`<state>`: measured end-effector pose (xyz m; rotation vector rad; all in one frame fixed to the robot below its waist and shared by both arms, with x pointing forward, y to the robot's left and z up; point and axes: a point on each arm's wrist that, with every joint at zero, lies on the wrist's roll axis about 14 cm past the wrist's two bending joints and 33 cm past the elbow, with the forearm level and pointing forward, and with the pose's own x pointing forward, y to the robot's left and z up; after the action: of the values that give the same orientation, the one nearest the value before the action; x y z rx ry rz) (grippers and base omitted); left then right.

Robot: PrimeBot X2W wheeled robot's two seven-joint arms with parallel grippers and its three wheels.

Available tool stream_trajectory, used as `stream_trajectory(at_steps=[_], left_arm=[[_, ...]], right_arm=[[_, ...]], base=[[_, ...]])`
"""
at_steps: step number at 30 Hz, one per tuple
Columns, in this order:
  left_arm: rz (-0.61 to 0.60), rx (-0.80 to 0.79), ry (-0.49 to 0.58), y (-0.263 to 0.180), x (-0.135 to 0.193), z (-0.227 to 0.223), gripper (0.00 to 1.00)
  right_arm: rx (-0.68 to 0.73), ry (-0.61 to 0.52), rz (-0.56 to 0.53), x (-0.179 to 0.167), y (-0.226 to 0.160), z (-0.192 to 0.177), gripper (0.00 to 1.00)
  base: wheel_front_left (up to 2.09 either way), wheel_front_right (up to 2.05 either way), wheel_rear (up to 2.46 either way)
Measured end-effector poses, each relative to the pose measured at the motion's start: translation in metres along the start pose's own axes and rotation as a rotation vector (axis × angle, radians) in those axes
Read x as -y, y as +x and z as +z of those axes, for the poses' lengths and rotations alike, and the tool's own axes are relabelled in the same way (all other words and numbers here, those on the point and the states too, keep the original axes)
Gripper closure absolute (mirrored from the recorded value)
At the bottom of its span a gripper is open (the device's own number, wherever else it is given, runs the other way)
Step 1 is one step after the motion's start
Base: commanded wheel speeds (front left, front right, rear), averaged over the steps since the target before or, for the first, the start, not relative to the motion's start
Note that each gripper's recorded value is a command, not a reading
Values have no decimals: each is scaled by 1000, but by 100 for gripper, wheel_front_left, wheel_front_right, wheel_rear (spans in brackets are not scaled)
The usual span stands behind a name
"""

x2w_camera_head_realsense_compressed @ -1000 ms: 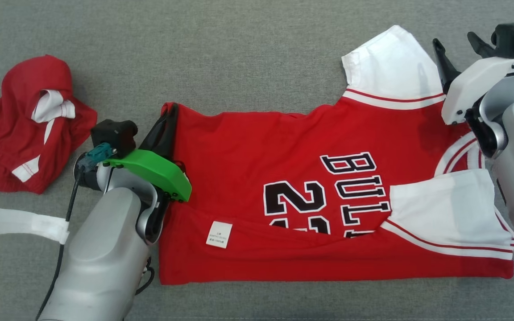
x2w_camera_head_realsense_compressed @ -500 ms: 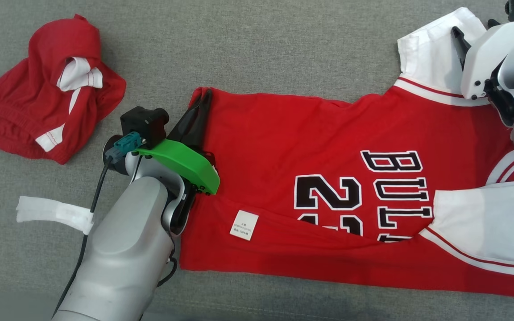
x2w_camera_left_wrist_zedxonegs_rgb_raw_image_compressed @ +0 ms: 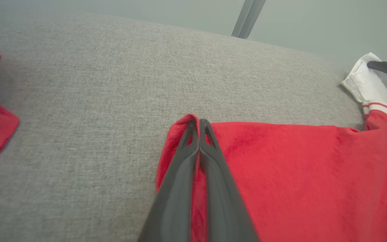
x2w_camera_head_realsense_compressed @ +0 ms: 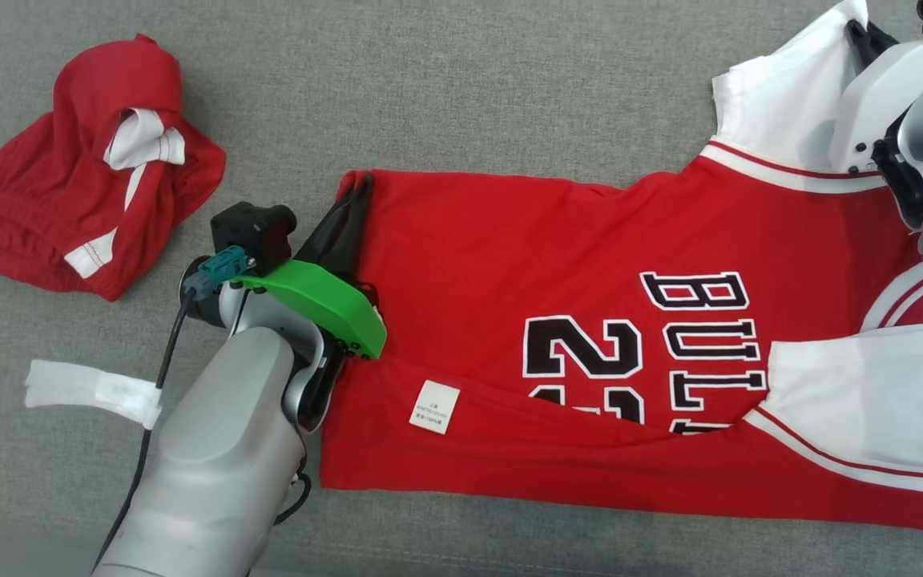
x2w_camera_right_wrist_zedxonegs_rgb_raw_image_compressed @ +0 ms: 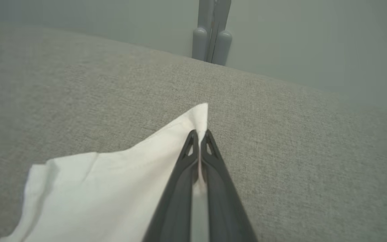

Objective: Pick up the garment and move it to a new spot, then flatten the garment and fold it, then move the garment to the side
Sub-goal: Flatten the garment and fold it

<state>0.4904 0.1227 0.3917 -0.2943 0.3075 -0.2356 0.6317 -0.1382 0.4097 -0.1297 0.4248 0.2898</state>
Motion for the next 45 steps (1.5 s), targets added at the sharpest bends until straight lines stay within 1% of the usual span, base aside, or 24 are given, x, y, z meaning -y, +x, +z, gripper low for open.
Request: stream_trajectory(at_steps=[2,4,10,16,18,22,28,32,38,45], left_arm=[[15,-8,-1,-4,-4,-2,100],[28,-15,-4,-9,-7,-4,100],[32,4,2,-14,-7,5,100],[26,28,10,-23,-5,14,100],[25,34,14,-27,-4,15,100],[30,42,24,-35,-6,18,100],[15,67,29,-51,2,22,100],[20,73,20,-66,3,19,100],[21,81,4,-82,9,15,100],[11,61,-12,-94,17,2,100]], right_arm=[[81,15,0,1,-6,17,100],[122,28,6,-1,-15,23,100],[203,76,3,3,-46,27,100],[254,130,-4,9,-82,20,100],[270,174,-6,9,-94,16,100],[285,206,-23,14,-113,10,100],[284,247,-34,12,-146,-8,100],[329,307,-41,9,-167,-6,100],[316,350,-64,4,-193,-28,100],[301,390,-102,4,-215,-49,100]], base=[[0,0,0],[0,0,0],[0,0,0],[0,0,0],[0,0,0],[0,0,0],[0,0,0],[0,0,0],[0,0,0],[0,0,0]])
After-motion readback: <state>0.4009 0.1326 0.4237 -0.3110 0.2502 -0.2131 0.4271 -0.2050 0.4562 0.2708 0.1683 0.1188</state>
